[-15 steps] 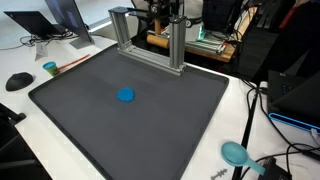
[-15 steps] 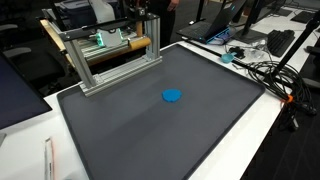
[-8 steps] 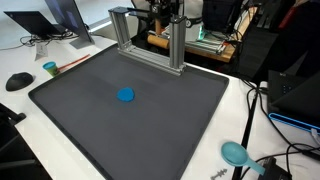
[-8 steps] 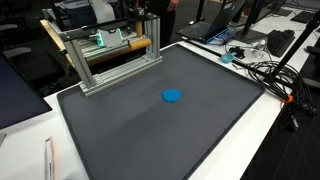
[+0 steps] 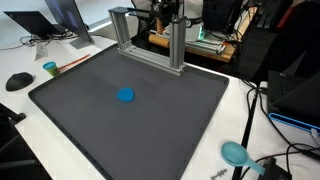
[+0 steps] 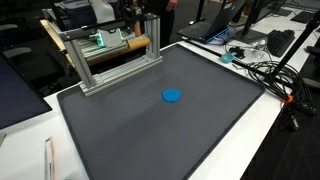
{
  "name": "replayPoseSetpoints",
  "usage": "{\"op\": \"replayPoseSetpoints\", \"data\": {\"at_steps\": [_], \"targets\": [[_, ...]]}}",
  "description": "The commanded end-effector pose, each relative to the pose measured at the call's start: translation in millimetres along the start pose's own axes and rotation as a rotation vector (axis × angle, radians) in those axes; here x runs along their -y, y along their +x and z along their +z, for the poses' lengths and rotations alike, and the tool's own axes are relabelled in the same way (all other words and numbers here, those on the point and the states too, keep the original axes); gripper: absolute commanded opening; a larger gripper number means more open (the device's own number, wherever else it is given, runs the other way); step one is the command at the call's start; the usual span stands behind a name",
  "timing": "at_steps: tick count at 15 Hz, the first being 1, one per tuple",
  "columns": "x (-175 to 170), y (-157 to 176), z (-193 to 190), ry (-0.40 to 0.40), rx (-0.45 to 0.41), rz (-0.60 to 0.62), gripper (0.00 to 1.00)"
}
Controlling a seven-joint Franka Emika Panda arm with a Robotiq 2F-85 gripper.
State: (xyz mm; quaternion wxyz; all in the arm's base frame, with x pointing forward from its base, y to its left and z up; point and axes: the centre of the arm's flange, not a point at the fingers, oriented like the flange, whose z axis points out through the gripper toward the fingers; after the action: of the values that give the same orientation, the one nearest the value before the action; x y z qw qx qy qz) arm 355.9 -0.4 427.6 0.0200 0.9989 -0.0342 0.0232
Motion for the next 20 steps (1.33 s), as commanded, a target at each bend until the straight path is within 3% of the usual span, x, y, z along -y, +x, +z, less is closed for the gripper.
{"op": "replayPoseSetpoints", "data": {"at_steps": [1,3,6,11,20], "targets": [[-0.2,-22.3,8.0,0.022,0.0,-0.024,0.72],[0.1,-21.2,7.0,0.017,-0.006,-0.052,0.8],[1.6,-17.2,3.3,0.001,-0.006,-0.085,0.99],[1.7,-12.2,-2.5,-0.04,-0.012,-0.091,1.0],[4.5,-10.4,-32.5,-0.097,-0.13,-0.103,1.0]]}}
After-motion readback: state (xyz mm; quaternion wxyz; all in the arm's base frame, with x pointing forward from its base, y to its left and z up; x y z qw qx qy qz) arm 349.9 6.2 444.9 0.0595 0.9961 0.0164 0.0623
